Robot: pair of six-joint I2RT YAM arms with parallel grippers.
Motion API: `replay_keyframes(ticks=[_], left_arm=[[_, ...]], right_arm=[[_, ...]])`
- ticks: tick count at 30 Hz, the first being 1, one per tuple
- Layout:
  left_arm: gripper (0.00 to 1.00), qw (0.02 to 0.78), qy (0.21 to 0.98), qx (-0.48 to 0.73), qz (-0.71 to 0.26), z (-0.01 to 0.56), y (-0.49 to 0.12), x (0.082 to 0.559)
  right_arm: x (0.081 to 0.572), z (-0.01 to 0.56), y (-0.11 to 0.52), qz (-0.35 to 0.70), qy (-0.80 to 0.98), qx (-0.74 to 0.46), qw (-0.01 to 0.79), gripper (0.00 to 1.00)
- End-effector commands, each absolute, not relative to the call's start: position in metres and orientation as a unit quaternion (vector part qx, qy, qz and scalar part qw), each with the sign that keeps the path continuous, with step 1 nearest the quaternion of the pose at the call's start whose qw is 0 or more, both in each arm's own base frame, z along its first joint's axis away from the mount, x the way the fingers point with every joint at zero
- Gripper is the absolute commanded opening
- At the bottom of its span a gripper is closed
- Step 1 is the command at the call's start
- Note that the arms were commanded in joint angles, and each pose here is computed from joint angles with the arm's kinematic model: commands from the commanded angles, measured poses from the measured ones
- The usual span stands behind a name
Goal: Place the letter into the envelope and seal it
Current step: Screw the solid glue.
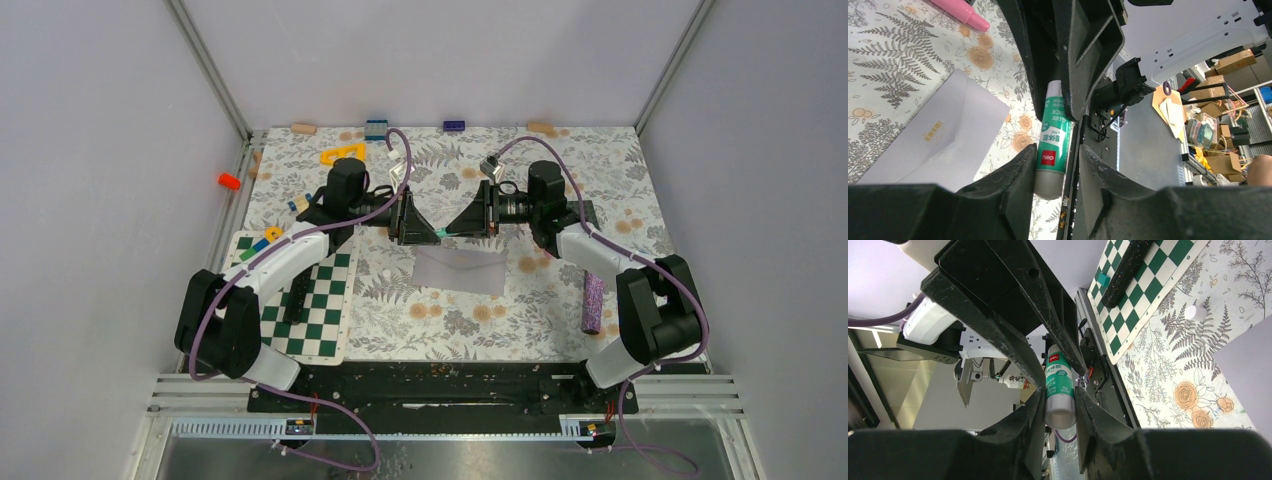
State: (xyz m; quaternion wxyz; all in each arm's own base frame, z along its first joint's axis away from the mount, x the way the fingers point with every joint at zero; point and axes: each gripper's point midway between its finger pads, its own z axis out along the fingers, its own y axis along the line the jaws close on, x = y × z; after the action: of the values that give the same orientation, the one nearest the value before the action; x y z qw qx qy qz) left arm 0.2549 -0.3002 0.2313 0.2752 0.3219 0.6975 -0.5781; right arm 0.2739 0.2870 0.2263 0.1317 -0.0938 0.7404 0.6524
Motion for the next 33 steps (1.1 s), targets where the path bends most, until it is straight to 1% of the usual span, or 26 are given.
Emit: replay_keyframes(ticks=[1, 2, 4, 5, 9, 10, 17, 23, 28, 31, 33], left_arm=[[0.33, 0.314, 0.671, 0.347, -0.574, 0.255, -0.305, 0.263], [0.31, 0.315, 0.672, 0.347, -0.574, 0.255, -0.305, 0.263], [0.28, 0.316, 0.672, 0.347, -0.573, 0.255, -0.305, 0.264], [0.25, 0.318, 0.672, 0.347, -0.572, 0.256, -0.305, 0.264], [0.22, 0.327, 0.672, 0.350, -0.564, 0.257, -0.304, 0.264], [0.21, 0.331, 0.672, 0.352, -0.561, 0.258, -0.303, 0.264], [0.16, 0.346, 0.671, 0.363, -0.546, 0.260, -0.302, 0.261], [0.15, 0.364, 0.673, 0.382, -0.519, 0.258, -0.299, 0.258], [0.13, 0.378, 0.673, 0.407, -0.489, 0.255, -0.300, 0.254], [0.13, 0.383, 0.674, 0.413, -0.478, 0.253, -0.300, 0.254], [0.13, 0.386, 0.675, 0.414, -0.474, 0.252, -0.300, 0.255]], right_arm=[[0.276, 0.234, 0.292, 0.654, 0.734, -0.116, 0.143, 0.26], [0.276, 0.234, 0.292, 0.654, 0.734, -0.115, 0.142, 0.30], [0.276, 0.236, 0.292, 0.654, 0.734, -0.115, 0.141, 0.44], [0.275, 0.237, 0.292, 0.655, 0.733, -0.117, 0.142, 0.48], [0.274, 0.245, 0.291, 0.658, 0.730, -0.120, 0.141, 0.62], [0.273, 0.246, 0.291, 0.658, 0.730, -0.119, 0.141, 0.64], [0.277, 0.242, 0.285, 0.654, 0.737, -0.104, 0.133, 0.64], [0.289, 0.234, 0.266, 0.631, 0.758, -0.075, 0.145, 0.62], [0.290, 0.228, 0.264, 0.624, 0.767, -0.063, 0.136, 0.56], [0.288, 0.223, 0.264, 0.625, 0.770, -0.056, 0.117, 0.50], [0.286, 0.222, 0.264, 0.628, 0.769, -0.052, 0.110, 0.50]])
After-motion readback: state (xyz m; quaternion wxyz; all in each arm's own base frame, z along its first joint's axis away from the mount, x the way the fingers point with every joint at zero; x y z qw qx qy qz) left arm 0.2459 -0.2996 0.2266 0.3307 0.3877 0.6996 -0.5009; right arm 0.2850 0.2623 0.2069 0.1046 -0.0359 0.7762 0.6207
